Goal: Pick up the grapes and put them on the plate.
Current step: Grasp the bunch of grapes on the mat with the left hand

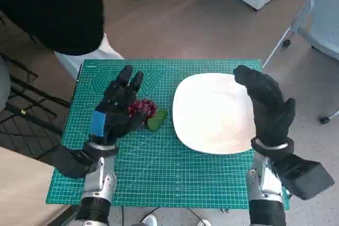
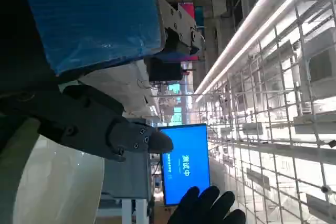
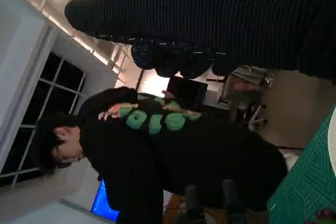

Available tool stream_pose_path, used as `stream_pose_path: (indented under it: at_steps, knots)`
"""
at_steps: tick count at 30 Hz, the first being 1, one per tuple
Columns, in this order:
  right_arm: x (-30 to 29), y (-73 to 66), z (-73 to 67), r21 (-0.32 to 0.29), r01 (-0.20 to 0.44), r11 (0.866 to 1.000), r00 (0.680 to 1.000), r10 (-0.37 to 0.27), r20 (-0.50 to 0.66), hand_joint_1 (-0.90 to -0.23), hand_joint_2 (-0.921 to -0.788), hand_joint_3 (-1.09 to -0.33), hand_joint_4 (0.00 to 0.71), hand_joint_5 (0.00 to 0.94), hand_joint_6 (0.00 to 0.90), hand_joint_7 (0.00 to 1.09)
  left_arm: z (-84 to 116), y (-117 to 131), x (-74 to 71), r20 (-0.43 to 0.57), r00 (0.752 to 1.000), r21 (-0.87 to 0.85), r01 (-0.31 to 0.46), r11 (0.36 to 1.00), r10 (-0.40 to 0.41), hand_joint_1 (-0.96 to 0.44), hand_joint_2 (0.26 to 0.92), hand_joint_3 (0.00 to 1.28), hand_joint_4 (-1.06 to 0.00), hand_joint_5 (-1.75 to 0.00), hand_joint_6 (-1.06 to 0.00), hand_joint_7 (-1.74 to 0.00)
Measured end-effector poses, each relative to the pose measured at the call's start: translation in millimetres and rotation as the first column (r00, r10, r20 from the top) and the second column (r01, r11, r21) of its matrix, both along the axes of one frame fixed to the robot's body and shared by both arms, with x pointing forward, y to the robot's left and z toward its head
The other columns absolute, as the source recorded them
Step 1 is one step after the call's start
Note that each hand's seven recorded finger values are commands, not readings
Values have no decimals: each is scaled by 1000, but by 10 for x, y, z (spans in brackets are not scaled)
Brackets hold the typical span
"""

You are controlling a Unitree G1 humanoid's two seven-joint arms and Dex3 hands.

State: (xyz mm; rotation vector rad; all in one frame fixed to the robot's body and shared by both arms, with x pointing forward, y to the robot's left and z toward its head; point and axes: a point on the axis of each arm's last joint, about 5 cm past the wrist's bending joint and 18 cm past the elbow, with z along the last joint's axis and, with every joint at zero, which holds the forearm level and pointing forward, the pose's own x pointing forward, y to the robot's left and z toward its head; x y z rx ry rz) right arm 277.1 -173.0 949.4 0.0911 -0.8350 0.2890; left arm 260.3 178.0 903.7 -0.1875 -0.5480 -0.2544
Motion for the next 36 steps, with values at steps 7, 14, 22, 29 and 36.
stream_pose_path:
  at_steps: [7, 14, 22, 29, 36]
  knots:
    - [7, 5, 12, -2, -3, 1000, 1000, 3, 4, -685, -921, -700, 368, 0, 30, 492, 2, -1, -1, 3, 1000, 4, -2, 1000, 2, -346, 921, 208, -327, -1, -408, -5]
    - [7, 12, 20, -5, -6, 1000, 1000, 6, 8, -684, -921, -702, 367, 0, 27, 496, 4, -6, 0, 4, 1000, 4, -3, 1000, 3, -349, 921, 221, -327, 0, -407, -3]
    - [6, 21, 36, -10, -10, 1000, 1000, 10, 18, -683, -921, -705, 366, 0, 23, 502, 29, -28, 5, 11, 1000, 0, 15, 1000, -15, -344, 921, 224, -329, -1, -406, -3]
    - [6, 44, 36, -28, -15, 999, 1000, 15, 17, -691, -921, -705, 366, 0, 20, 508, 43, -43, -4, 11, 999, -11, 48, 999, -47, -347, 921, 237, -329, -1, -405, -2]
    - [6, 63, 29, -38, -18, 999, 1000, 19, 15, -692, -921, -708, 365, 0, 16, 514, 36, -48, -12, 8, 998, -26, 59, 998, -59, -348, 921, 245, -331, -2, -405, -2]
